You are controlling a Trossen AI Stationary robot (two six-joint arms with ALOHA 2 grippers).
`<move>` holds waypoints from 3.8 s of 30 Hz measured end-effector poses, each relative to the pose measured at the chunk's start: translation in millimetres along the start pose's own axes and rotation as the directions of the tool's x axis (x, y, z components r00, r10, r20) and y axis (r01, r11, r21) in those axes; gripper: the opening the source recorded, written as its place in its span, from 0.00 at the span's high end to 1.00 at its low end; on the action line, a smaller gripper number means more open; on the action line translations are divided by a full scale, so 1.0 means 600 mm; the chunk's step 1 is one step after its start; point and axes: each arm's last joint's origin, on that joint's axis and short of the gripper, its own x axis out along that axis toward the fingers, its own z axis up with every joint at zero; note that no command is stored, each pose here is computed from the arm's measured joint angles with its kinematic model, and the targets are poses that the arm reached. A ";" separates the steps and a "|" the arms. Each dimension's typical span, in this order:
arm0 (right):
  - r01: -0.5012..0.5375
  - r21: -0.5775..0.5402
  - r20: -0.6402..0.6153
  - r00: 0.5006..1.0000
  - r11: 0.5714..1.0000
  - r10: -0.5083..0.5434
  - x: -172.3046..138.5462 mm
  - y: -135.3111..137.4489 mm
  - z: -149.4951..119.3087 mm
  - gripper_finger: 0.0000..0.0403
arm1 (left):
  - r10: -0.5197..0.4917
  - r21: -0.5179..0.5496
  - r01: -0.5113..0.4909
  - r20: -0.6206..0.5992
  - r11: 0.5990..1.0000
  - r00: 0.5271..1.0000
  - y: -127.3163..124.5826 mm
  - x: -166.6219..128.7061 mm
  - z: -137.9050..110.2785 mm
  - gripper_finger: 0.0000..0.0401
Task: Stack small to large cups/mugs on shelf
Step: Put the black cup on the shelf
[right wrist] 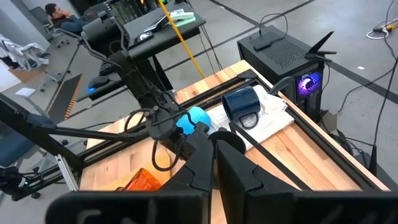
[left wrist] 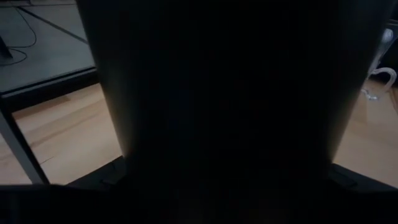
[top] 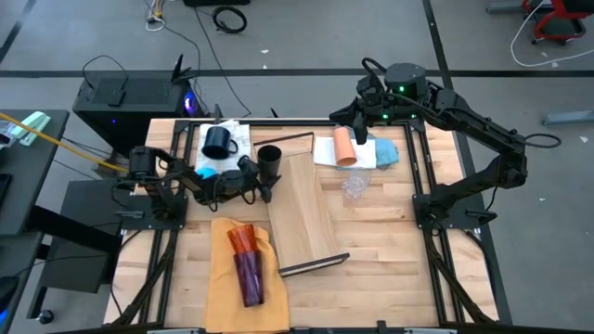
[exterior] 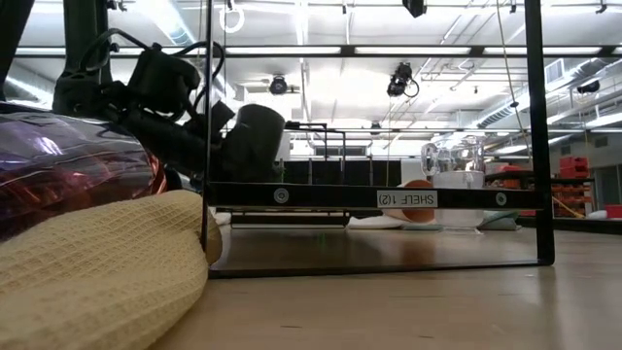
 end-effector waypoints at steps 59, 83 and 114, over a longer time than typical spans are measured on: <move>-0.013 -0.012 -0.005 1.000 1.000 0.013 0.001 0.006 -0.002 0.94 | 0.067 -0.024 -0.067 -0.012 0.997 0.998 -0.023 0.046 -0.004 0.11; -0.012 -0.013 -0.006 1.000 1.000 0.012 0.001 0.006 -0.002 0.94 | 0.108 -0.008 -0.108 -0.070 0.994 0.992 -0.019 0.044 -0.015 0.20; -0.011 -0.024 -0.007 1.000 1.000 0.011 0.001 0.005 -0.002 0.94 | 0.153 -0.036 -0.156 -0.080 0.987 0.985 0.003 -0.016 -0.014 0.21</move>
